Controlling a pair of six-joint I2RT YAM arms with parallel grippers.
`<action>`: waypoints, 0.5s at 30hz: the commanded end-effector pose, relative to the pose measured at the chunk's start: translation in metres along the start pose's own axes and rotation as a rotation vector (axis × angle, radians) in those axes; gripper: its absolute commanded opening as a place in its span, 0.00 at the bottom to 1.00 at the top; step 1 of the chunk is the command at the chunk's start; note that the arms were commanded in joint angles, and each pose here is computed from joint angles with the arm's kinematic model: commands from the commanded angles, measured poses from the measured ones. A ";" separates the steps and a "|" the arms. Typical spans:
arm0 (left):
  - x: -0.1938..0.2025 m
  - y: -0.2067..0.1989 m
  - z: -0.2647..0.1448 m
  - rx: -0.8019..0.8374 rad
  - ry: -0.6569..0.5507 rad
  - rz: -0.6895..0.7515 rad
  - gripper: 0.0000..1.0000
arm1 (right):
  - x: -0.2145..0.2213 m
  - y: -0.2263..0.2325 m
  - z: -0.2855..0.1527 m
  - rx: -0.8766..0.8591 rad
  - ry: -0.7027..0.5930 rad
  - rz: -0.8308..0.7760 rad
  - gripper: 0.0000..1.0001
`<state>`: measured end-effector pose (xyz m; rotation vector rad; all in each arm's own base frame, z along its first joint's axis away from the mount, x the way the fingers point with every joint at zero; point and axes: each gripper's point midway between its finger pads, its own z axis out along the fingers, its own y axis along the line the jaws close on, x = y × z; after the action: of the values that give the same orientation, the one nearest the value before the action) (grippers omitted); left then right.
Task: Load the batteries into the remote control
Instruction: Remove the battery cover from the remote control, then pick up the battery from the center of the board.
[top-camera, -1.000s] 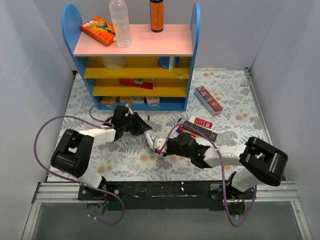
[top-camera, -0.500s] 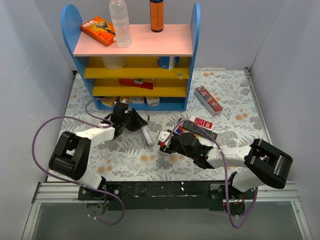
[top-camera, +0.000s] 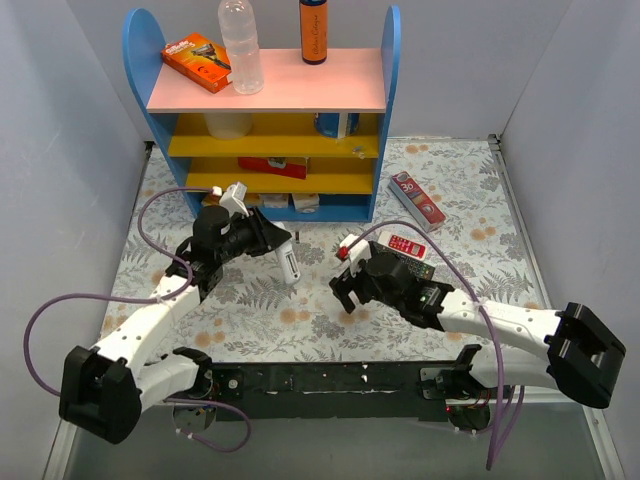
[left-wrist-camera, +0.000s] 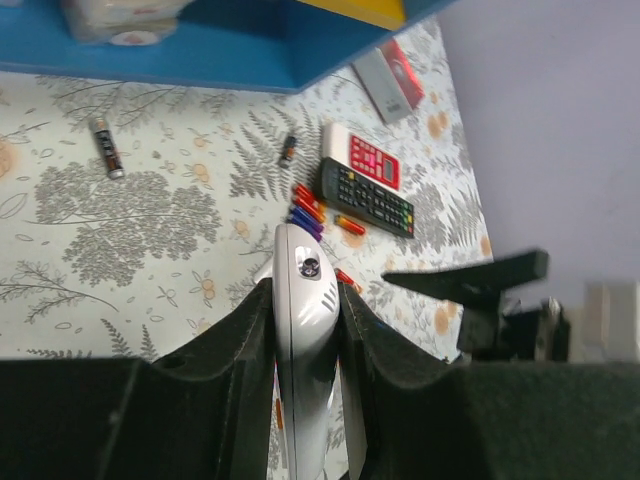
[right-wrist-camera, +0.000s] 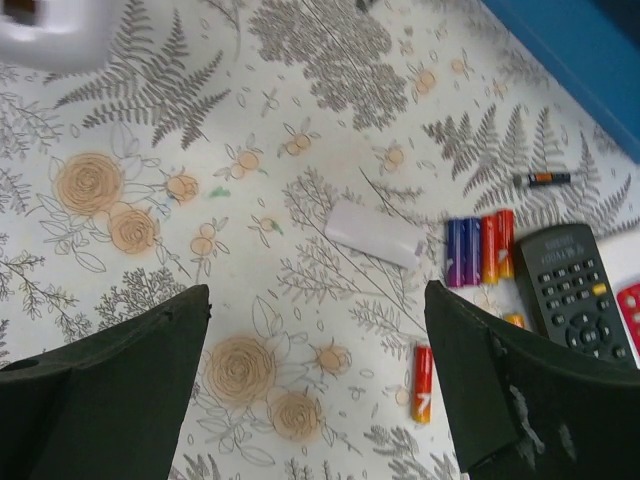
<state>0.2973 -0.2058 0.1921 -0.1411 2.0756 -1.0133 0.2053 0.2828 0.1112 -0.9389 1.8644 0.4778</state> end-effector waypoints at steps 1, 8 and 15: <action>0.012 -0.032 -0.033 0.175 0.039 0.176 0.00 | 0.008 -0.018 -0.019 0.087 0.165 0.154 0.94; 0.034 -0.042 -0.057 0.309 0.095 0.258 0.00 | 0.021 -0.050 -0.035 0.159 0.289 0.316 0.89; 0.035 -0.041 -0.065 0.338 0.063 0.301 0.00 | 0.040 -0.062 -0.033 0.158 0.448 0.336 0.80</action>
<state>0.2268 -0.2073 0.2058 0.2659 1.9673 -1.1660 0.2272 0.2049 0.0956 -0.6322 2.3684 0.3108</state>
